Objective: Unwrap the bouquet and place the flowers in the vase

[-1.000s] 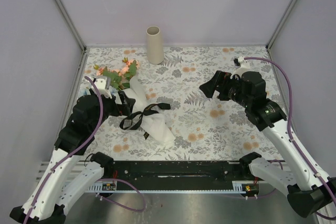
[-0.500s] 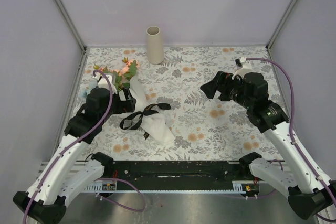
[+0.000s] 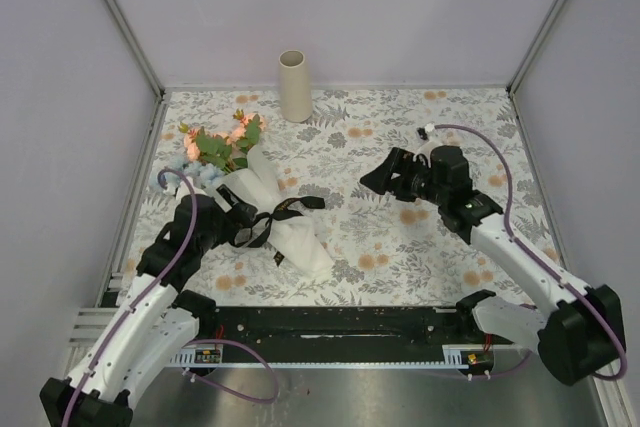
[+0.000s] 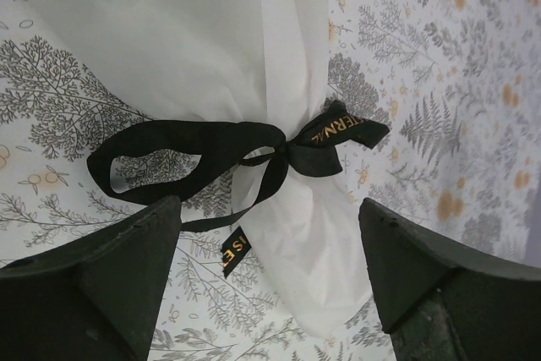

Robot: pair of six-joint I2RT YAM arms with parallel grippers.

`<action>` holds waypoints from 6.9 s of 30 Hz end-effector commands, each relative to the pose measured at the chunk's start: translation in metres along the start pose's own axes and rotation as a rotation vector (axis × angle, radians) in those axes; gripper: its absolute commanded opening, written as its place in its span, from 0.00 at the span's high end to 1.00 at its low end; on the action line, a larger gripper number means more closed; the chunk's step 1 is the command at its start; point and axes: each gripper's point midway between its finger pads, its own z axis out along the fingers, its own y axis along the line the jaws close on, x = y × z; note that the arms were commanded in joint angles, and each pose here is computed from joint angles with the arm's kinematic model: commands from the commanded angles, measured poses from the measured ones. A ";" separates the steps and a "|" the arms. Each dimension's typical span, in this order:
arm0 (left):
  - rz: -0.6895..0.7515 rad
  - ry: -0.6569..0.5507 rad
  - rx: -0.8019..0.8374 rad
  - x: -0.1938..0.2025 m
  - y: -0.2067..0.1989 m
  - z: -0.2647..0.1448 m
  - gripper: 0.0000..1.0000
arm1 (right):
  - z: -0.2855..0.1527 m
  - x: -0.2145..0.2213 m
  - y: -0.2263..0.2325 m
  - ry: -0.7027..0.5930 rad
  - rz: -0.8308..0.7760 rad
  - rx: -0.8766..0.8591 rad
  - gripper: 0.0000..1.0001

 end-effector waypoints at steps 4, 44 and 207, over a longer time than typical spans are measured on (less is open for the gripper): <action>-0.224 -0.102 0.088 -0.014 -0.011 0.005 0.13 | 0.049 0.008 0.032 0.069 0.092 -0.248 0.21; -0.071 0.008 -0.042 0.010 0.016 0.032 0.18 | 0.079 0.201 0.009 0.565 0.122 -0.300 0.80; -0.096 0.110 -0.017 0.023 0.035 0.047 1.00 | 0.057 0.132 0.031 0.179 -0.135 -0.308 0.44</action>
